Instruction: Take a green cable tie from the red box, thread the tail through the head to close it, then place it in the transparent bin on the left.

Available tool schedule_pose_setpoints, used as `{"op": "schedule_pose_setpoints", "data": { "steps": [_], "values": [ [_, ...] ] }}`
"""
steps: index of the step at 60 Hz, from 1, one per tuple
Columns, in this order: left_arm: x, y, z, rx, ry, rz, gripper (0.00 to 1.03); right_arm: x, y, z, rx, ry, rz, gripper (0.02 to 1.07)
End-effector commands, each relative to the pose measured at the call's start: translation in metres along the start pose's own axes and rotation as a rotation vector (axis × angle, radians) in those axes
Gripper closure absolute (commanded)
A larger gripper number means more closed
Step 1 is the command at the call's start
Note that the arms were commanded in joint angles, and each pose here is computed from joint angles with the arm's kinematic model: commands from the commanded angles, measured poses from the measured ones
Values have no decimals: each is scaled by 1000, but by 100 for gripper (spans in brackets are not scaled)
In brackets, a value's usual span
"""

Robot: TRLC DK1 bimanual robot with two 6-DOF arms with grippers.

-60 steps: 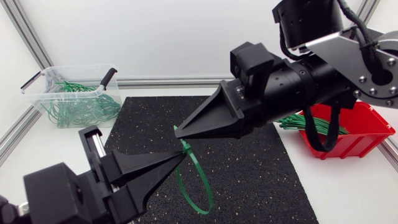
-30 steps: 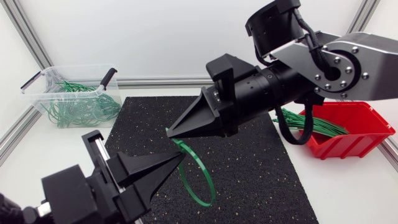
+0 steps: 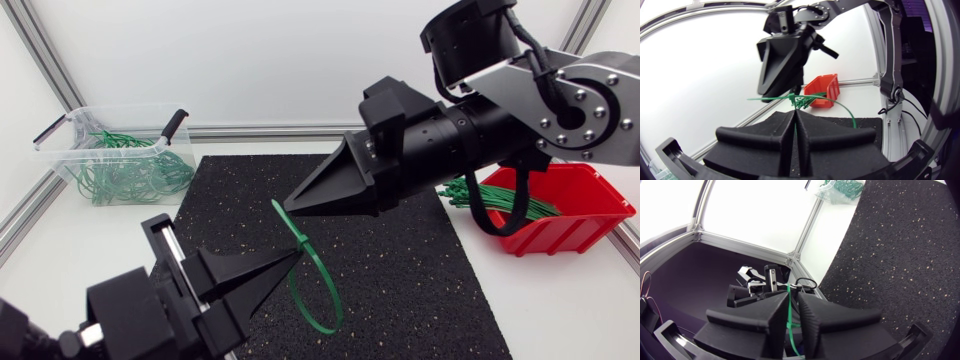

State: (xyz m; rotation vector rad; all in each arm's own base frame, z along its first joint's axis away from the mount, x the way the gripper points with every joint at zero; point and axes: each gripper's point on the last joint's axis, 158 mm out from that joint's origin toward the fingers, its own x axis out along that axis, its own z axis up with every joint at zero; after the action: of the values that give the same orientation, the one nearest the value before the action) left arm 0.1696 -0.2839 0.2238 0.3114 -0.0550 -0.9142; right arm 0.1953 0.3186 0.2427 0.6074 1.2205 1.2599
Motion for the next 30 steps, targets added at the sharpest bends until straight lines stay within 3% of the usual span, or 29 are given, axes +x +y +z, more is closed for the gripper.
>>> {"op": "schedule_pose_setpoints", "data": {
  "steps": [1, 9, 16, 30],
  "values": [
    [3, 27, -15, -23, 42, 76, 100, -6, -31, -3, -30, -17, -73, 40],
    [5, 65, -29, -47, 87, 189, 100, -3, -98, 1, -111, -54, -298, 6],
    [5, 113, -38, -77, 123, 325, 100, -17, -146, 23, -146, -115, -438, 6],
    [-20, 224, -53, -100, 160, 630, 100, -67, -177, 56, -213, -249, -633, 6]
  ]
}}
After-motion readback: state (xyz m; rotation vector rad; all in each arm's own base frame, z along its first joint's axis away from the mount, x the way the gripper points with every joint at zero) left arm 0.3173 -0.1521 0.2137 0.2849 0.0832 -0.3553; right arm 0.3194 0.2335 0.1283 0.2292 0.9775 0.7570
